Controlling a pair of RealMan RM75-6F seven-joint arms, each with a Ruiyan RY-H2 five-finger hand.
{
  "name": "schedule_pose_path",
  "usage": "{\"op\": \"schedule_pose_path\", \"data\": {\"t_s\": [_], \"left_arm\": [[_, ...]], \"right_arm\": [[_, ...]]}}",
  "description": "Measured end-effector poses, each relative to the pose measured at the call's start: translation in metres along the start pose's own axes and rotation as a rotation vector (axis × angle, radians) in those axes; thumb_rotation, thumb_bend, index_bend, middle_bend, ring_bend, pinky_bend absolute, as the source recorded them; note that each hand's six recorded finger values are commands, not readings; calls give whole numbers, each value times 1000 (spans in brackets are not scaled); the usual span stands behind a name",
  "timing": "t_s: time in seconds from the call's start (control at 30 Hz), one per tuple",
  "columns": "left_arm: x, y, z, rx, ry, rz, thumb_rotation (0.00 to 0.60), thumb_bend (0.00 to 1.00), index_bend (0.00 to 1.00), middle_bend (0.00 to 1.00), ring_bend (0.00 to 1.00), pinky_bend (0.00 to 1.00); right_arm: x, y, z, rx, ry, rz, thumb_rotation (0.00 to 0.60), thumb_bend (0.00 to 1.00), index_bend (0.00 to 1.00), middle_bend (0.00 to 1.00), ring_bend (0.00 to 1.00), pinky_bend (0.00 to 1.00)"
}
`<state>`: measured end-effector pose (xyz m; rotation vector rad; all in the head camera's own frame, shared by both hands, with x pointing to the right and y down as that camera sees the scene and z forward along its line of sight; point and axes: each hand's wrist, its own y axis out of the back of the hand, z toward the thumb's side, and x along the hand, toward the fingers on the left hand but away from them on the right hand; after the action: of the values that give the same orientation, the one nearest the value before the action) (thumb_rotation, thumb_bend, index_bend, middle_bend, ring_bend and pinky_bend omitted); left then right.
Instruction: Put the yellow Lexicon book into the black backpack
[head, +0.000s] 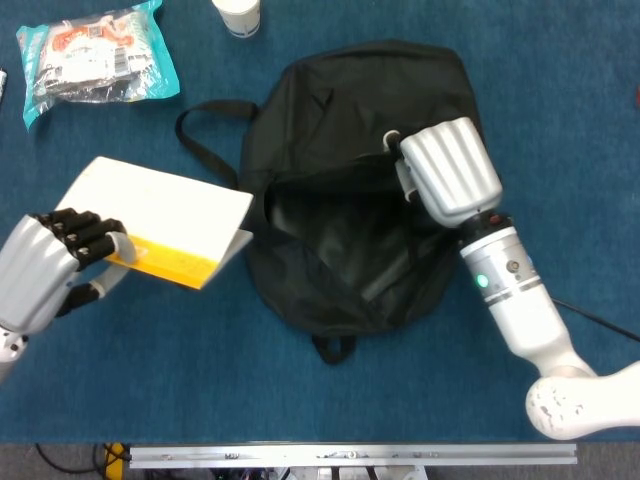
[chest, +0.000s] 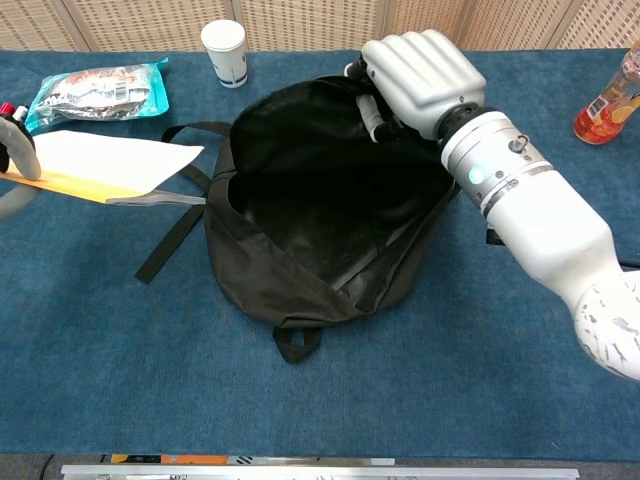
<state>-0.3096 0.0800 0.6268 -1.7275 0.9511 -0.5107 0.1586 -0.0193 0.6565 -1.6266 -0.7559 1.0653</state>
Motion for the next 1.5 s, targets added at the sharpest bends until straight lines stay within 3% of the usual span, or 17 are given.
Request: {"op": "schedule_pose_path", "data": {"t_s": [0.23,0.47,0.87,1.17,1.5], "left_arm": [[17,-3,20,-101,-42,-13,600,310,596,628,623,759],[36,-20,35,-178,-75,-64,600,310,596,628,623,759],[65,-43,48,-232,-59,-85,600,309,595,628,623,759],[58,-43,65,-306,-116,-123,600,310,595,629,623,759],[64,-49,74,-386,-106,-143,600,309,595,629,623,759]], "right_arm": [[-6,0,20,-38,14,-3,600,620,814,734,658,896],[-10,0,40,-63,27,-9,600,621,814,734,658,896],[-12,1,54,-117,35,-22,600,620,814,734,659,896],[-17,0,49,-122,10,-34,600,620,814,734,659,896],[-15,3,67,-174,41,-49,600,620,814,734,659,896]]}}
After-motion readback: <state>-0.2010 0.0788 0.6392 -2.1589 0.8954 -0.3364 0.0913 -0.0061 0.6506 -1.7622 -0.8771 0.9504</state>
